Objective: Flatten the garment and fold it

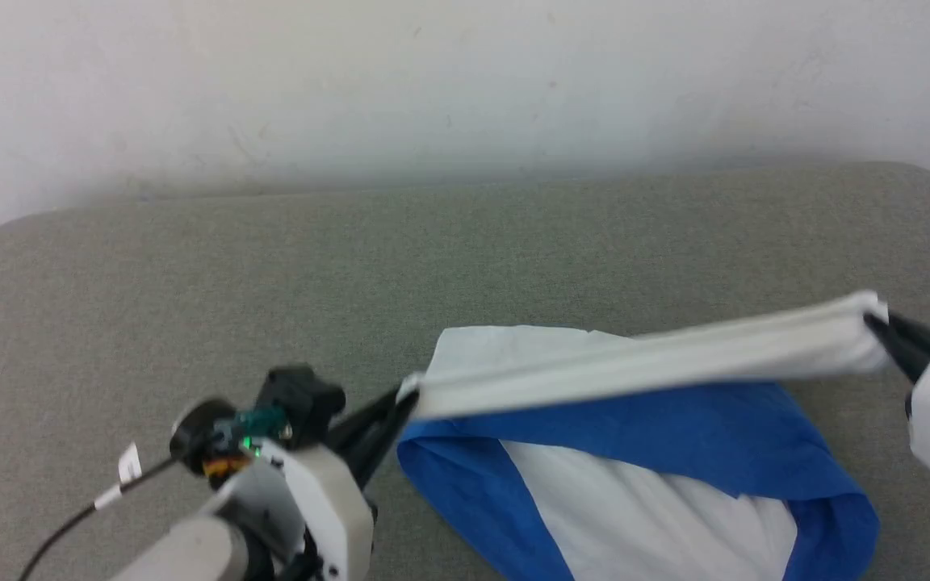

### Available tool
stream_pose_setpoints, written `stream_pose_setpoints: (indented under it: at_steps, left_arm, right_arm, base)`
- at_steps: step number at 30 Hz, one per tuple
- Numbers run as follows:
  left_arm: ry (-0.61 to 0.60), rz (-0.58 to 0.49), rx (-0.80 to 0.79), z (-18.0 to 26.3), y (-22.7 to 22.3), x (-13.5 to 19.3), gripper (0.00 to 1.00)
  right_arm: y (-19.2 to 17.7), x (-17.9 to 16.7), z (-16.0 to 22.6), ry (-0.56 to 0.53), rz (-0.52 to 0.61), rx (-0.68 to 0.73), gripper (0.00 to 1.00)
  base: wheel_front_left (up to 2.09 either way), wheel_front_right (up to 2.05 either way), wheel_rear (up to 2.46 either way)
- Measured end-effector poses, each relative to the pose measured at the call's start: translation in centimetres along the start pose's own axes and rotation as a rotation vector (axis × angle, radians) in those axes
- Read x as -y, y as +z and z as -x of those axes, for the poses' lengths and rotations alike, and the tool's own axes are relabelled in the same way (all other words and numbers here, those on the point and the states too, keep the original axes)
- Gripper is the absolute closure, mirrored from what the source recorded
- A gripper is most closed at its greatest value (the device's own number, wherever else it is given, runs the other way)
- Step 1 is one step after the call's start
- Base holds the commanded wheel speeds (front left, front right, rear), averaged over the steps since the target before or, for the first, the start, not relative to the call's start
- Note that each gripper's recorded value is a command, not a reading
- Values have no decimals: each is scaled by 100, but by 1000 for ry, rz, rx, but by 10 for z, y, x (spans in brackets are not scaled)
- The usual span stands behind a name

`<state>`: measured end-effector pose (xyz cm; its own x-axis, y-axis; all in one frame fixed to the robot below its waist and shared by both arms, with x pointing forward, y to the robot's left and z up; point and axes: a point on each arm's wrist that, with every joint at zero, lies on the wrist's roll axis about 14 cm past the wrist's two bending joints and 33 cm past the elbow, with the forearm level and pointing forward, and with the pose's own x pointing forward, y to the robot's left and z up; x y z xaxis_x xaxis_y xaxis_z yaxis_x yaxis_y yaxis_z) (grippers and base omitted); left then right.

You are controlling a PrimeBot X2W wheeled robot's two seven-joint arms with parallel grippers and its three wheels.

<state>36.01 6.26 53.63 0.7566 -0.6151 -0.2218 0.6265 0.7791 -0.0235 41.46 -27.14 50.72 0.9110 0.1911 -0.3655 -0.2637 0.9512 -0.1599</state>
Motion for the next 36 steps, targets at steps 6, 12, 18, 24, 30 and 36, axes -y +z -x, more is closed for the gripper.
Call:
stream_pose_setpoints:
  at_steps: [6, 12, 18, 24, 30, 36]
  left_arm:
    - [-31, 92, -156, 22, -52, 18, 100]
    - [-75, 132, -264, 26, -85, 32, 100]
    - [-136, 158, -388, 29, -122, 48, 100]
    - [-163, 155, -478, 30, -153, 52, 100]
    - [-156, 152, -468, 23, -159, 49, 22]
    - [-135, 147, -395, 18, -149, 47, 0]
  right_arm:
    - [-73, -23, 32, 77, -35, -261, 100]
    - [-112, -43, 60, 137, -70, -456, 100]
    - [-131, -54, 74, 172, -40, -578, 100]
    - [-146, -70, 76, 216, 6, -646, 100]
    - [-157, -77, 75, 232, 41, -676, 15]
    - [-138, -79, 66, 217, 0, -582, 0]
  base:
    - [0, 0, 0]
    - [0, 0, 0]
    - [0, 0, 0]
    - [0, 0, 0]
    - [0, 0, 0]
    - [0, 0, 0]
